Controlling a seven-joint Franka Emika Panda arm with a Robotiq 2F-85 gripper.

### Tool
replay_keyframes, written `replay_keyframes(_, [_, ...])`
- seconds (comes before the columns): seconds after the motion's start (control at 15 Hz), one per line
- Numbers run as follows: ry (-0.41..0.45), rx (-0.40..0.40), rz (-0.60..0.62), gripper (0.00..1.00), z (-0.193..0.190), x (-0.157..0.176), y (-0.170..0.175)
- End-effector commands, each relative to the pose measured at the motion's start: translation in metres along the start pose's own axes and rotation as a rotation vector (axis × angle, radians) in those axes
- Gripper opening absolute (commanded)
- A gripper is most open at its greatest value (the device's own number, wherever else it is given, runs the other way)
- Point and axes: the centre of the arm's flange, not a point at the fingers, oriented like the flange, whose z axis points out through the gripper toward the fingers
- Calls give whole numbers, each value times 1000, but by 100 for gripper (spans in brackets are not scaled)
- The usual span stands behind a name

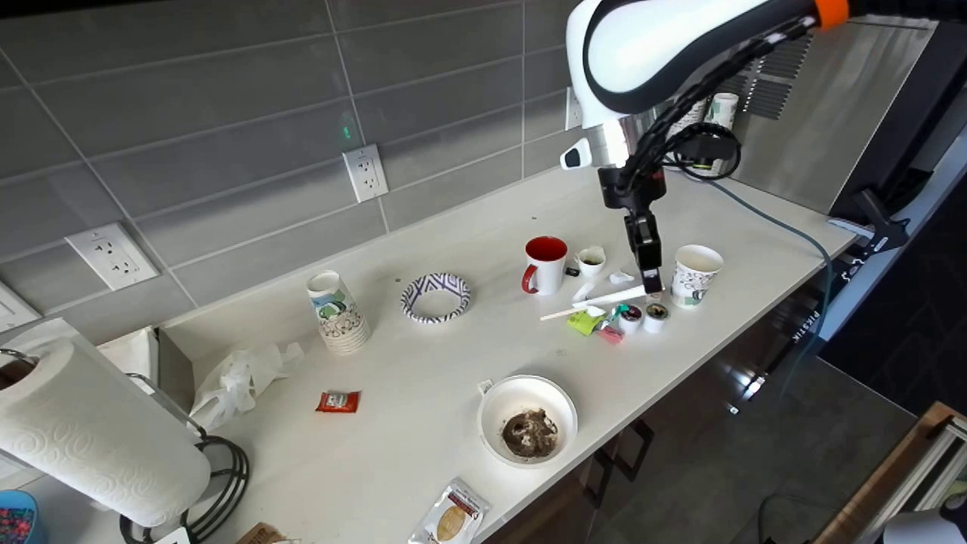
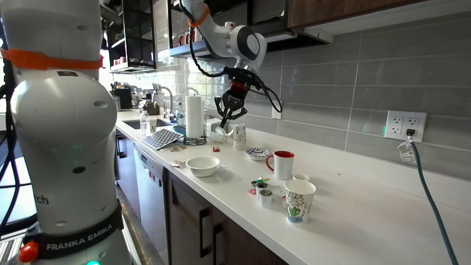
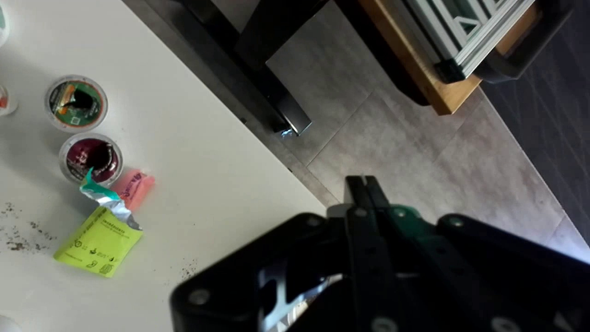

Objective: Remove the wooden stirrer from the white packet.

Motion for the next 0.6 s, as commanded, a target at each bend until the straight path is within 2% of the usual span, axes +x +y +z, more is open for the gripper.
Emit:
replay_keyframes(0.0, [-100, 58, 24, 0, -18, 18, 15])
replay_keyframes(0.4, [-233, 165, 71, 0, -29, 33, 27])
replay_keyframes(0.53, [-247, 196, 80, 0, -31, 40, 28])
